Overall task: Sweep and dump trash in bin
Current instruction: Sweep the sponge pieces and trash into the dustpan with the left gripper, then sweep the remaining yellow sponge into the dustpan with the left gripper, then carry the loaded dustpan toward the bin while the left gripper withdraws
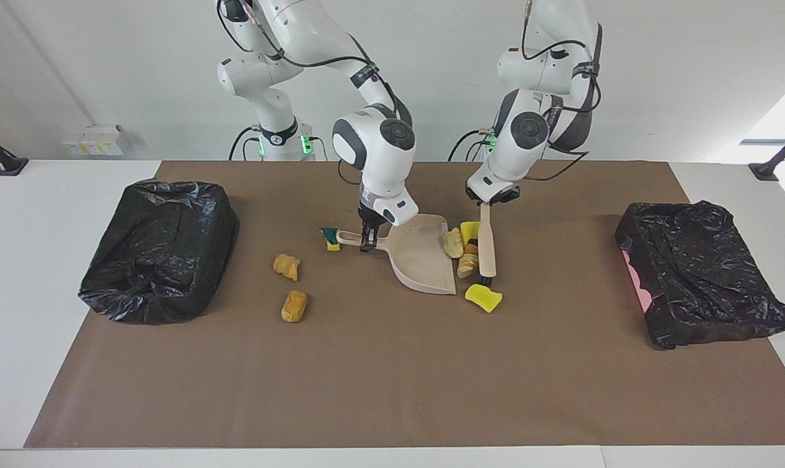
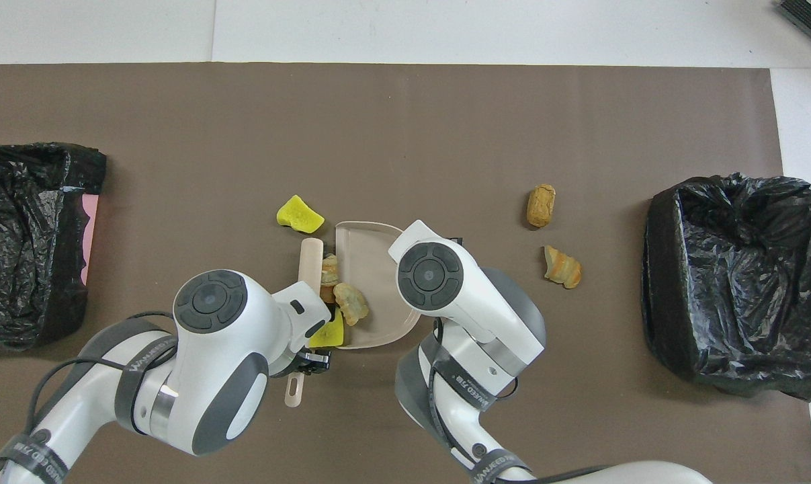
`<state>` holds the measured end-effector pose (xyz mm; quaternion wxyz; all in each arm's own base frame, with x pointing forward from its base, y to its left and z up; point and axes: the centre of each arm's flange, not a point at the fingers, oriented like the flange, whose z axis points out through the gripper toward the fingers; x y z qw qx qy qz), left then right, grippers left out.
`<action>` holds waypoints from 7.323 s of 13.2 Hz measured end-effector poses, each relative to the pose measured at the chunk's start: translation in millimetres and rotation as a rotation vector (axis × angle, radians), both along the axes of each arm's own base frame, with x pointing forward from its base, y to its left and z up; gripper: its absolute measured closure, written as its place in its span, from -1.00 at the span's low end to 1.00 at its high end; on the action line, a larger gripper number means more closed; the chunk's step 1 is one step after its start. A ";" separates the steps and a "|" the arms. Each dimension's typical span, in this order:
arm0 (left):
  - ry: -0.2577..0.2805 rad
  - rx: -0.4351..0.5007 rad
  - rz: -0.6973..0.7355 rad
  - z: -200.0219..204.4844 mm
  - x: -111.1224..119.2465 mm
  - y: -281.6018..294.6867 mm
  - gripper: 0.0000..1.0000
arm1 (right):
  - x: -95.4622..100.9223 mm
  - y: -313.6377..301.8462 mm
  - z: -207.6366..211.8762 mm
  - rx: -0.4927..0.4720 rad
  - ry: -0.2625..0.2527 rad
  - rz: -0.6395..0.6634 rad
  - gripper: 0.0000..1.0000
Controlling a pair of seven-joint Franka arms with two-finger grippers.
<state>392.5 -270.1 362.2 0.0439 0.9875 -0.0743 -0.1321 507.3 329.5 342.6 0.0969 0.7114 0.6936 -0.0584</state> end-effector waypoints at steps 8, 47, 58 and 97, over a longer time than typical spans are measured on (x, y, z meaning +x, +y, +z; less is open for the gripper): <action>-0.034 -0.125 0.094 32.0 10.2 -19.1 0.45 | 0.0 -0.1 -0.1 0.000 0.000 0.000 0.38; 0.102 -0.030 -0.388 -17.4 35.0 7.0 0.45 | 0.7 -1.3 -2.0 -0.002 0.003 -0.003 0.38; 0.065 -0.092 -0.333 34.3 38.1 8.2 0.45 | 1.4 -2.9 -4.4 -0.004 0.006 -0.007 0.38; 0.164 -0.006 -0.255 87.9 -23.5 9.3 0.45 | 1.6 -10.3 -9.1 -0.035 0.035 -0.039 0.38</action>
